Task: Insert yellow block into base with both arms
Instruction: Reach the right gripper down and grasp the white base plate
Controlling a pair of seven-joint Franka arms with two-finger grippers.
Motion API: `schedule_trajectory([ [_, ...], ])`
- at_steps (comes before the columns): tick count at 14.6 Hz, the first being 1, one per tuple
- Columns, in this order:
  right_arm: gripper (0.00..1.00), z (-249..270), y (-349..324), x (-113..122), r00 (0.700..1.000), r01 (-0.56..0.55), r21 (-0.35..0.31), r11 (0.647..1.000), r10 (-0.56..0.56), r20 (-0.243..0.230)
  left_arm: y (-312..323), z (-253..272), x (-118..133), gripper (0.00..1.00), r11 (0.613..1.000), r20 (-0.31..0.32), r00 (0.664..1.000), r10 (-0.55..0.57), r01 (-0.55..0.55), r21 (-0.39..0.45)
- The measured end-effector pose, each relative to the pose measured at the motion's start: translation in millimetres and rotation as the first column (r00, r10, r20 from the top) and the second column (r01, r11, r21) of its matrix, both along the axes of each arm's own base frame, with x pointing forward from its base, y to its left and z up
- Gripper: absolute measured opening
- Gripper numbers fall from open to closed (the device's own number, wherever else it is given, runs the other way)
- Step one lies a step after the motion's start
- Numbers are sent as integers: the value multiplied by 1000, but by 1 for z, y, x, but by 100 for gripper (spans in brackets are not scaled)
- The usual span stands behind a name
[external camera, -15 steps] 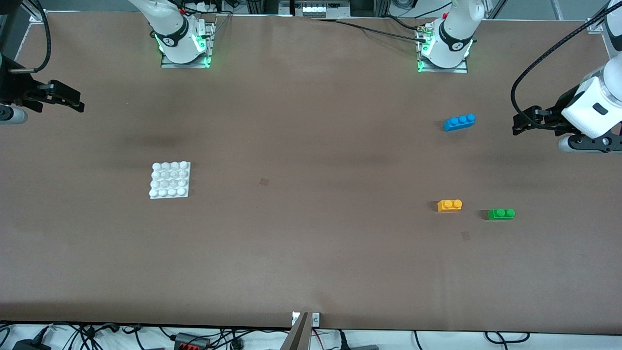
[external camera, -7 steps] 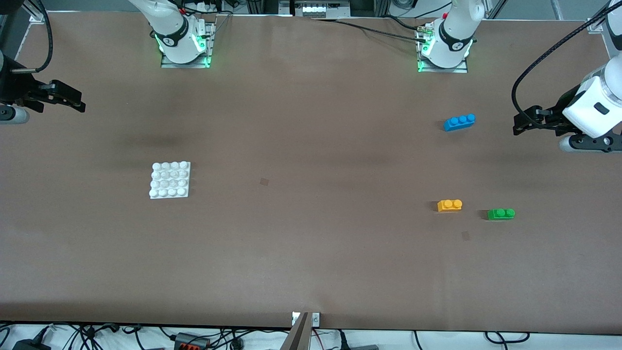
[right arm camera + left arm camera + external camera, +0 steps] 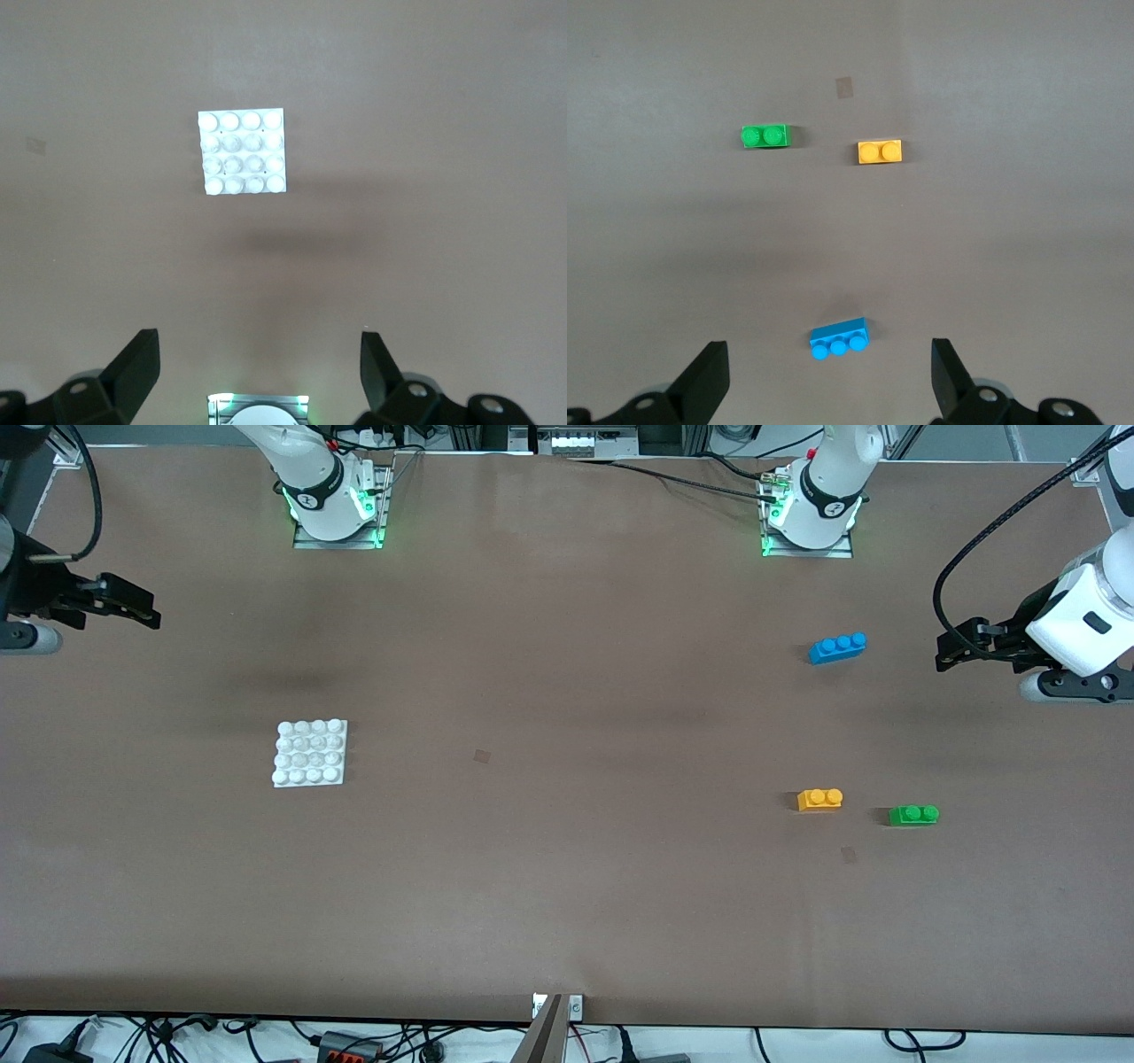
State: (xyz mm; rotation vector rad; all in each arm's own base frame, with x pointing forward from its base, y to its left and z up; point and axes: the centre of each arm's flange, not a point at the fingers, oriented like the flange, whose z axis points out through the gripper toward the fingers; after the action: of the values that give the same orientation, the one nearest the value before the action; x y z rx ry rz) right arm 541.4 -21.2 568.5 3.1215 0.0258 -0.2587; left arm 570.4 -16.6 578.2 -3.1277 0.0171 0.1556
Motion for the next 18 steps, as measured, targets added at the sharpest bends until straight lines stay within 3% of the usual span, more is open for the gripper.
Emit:
schedule_trajectory([
  [2, 100, -32, 3, 13, 999, 14, 0, 1000, -14, -40, 0, 0, 0, 100, 1000, 0, 1000, 0, 0, 0],
  [5, 100, -99, 13, 47, 995, 81, -15, 997, -82, -56, 0, 0, 0, 100, 1000, 1, 1000, 0, 0, 0],
  [7, 100, -149, 21, 59, 993, 99, 7, 995, -98, -63, 0, 0, 0, 100, 1000, 1, 1000, 0, 0, 0],
  [11, 100, -249, 22, 54, 992, 121, 33, 992, -119, -50, 0, 0, 0, 100, 1000, 1, 1000, 0, 0, 0],
  [18, 100, -347, 17, 37, 999, 44, 46, 998, -45, 17, 0, 1, 0, 100, 1000, 1, 1000, 0, 0, 0],
])
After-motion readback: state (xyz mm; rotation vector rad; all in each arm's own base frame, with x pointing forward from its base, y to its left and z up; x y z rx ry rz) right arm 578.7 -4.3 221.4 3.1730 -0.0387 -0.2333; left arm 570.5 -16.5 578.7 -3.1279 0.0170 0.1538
